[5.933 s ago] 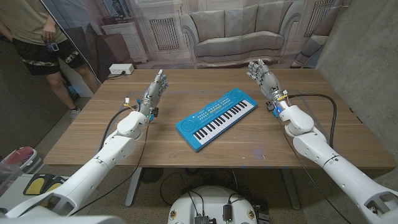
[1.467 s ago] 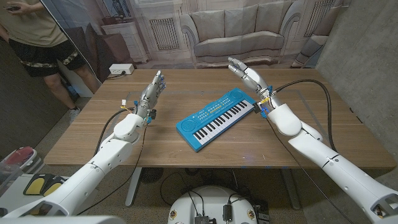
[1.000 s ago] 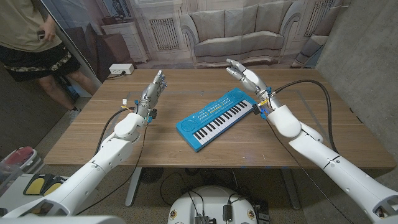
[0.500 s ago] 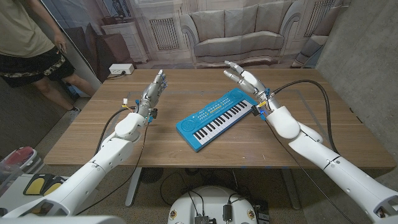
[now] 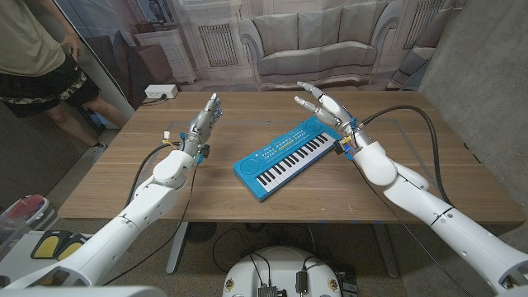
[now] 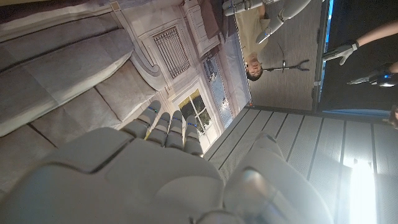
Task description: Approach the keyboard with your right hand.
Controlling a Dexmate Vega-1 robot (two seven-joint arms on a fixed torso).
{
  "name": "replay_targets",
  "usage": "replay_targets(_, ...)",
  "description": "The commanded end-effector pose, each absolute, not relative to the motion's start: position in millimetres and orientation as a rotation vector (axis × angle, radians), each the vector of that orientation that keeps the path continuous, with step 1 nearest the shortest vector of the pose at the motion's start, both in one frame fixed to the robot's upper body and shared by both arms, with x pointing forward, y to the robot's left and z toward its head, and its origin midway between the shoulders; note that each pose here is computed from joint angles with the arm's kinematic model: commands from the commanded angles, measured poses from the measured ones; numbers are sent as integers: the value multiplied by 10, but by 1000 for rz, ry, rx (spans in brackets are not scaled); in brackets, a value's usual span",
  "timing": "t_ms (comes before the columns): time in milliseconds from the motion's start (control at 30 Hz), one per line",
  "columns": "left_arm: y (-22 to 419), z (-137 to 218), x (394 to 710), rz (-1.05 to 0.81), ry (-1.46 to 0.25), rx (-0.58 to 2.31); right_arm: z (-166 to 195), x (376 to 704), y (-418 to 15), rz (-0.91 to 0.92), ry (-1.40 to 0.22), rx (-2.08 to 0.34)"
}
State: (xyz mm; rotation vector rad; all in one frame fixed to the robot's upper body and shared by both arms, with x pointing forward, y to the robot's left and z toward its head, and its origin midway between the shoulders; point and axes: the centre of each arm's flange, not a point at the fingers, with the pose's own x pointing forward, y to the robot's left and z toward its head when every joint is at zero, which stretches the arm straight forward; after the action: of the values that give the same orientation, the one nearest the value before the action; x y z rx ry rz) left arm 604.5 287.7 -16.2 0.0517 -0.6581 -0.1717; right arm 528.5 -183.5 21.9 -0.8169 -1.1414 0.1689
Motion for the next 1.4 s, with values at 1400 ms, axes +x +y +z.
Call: replay_targets(1400, 2888, -185, 6041, -159, -645, 59, 181, 5340, -1684, 87, -1156, -1056)
